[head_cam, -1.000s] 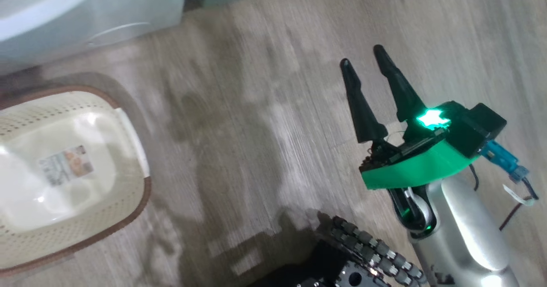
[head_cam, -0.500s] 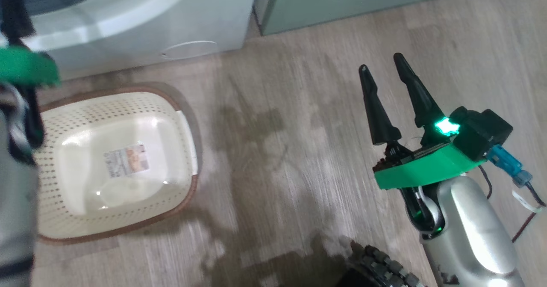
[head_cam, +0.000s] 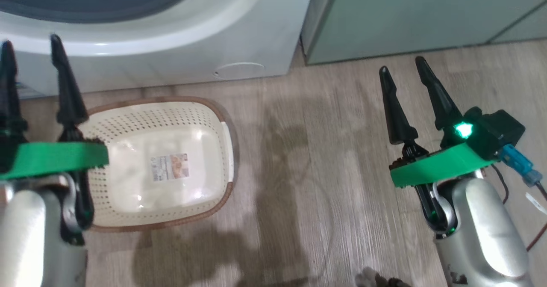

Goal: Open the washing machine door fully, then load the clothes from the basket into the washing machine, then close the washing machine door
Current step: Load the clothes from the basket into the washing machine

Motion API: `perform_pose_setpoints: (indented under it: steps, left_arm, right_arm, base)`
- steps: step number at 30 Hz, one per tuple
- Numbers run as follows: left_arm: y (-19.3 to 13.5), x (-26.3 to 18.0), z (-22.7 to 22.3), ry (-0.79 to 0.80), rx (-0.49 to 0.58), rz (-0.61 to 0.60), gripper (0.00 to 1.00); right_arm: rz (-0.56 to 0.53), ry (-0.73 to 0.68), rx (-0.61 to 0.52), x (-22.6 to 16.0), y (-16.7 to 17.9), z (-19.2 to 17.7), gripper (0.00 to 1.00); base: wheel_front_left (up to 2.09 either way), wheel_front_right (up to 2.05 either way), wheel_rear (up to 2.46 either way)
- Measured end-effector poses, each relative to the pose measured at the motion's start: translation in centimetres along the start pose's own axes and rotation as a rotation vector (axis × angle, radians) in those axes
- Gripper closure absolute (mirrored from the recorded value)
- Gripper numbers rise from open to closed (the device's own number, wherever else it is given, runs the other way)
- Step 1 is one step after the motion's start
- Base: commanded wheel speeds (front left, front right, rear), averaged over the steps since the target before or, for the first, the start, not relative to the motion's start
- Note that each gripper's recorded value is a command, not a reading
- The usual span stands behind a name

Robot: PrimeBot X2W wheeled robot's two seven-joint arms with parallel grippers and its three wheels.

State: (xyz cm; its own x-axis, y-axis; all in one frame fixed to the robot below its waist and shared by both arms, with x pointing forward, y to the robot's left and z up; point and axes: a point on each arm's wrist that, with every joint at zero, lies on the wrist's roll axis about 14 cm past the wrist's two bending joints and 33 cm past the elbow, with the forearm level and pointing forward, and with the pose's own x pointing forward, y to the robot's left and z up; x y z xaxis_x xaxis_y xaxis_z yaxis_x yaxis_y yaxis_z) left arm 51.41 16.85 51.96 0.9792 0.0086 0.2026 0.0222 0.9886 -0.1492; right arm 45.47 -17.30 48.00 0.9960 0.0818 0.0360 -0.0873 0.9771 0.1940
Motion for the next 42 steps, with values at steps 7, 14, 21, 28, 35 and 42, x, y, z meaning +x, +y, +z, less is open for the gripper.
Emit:
perform_pose_setpoints:
  steps: [7,14,21,28,35,42]
  left_arm:
    - [0.6,-3.6,1.1,0.023,0.022,0.018,0.00]
    - [1.6,-7.0,-1.4,0.143,0.037,0.030,0.00]
    - [1.5,-7.4,-2.4,0.187,0.033,0.020,0.00]
    - [1.6,-7.6,-2.8,0.203,0.031,0.017,0.00]
    - [1.6,-7.6,-3.1,0.210,0.033,0.015,0.00]
    - [1.5,-5.9,-3.5,0.213,0.028,-0.008,0.00]
  right_arm:
    - [0.017,-0.004,0.001,-0.7,0.9,1.0,0.00]
    - [0.025,0.008,0.000,-1.5,1.4,1.2,0.00]
    - [0.030,0.012,-0.005,-1.4,1.6,1.1,0.00]
    - [0.034,0.020,-0.004,-1.4,1.7,1.0,0.00]
    - [0.034,0.024,-0.003,-1.3,1.7,0.8,0.00]
    - [0.031,0.046,0.000,-1.1,1.5,-0.2,0.00]
  base:
    - [0.00,0.00,0.00]
    - [0.00,0.00,0.00]
    - [0.00,0.00,0.00]
    - [0.00,0.00,0.00]
    - [0.00,0.00,0.00]
    - [0.00,0.00,0.00]
